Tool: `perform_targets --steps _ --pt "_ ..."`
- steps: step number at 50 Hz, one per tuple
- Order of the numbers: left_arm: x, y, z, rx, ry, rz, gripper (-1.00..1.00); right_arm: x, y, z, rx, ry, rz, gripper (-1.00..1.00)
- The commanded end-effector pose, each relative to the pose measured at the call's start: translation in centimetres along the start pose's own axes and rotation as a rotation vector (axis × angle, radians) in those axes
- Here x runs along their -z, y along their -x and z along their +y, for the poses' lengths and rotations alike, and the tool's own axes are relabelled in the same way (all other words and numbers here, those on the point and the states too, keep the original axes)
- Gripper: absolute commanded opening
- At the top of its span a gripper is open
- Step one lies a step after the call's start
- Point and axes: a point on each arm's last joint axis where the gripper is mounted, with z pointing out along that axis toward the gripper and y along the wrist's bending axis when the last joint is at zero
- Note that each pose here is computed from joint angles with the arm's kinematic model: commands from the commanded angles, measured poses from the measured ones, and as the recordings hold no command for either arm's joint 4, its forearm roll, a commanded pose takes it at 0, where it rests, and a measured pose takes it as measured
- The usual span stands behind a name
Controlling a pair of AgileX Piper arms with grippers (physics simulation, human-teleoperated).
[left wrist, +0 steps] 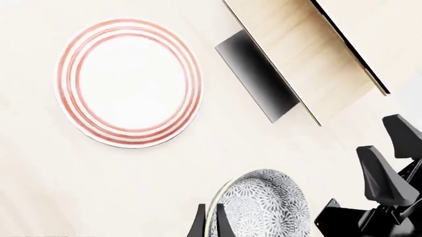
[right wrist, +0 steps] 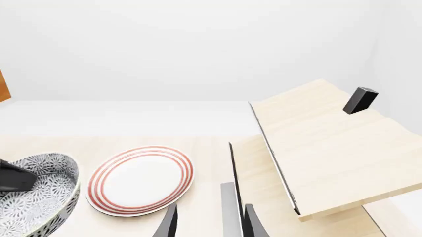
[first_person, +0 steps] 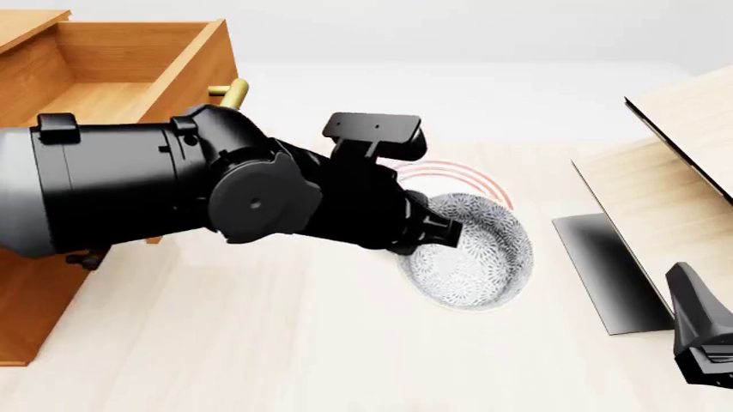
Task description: Open the top drawer of the cabinet and put the bowl in it.
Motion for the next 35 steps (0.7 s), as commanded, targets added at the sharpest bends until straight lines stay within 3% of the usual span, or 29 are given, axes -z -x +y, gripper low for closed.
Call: perform_targets --steps 1,35 --pt "1.7 2.6 0.4 0.019 0.021 -0.02 -1.0 0.0 0.0 0.0 -0.001 0.001 -0.001 1.0" --pt "6.7 9.7 2.3 0.003 0.101 -0.092 -1.0 0.0 0.0 0.0 -0.001 0.001 -0.001 1.0"
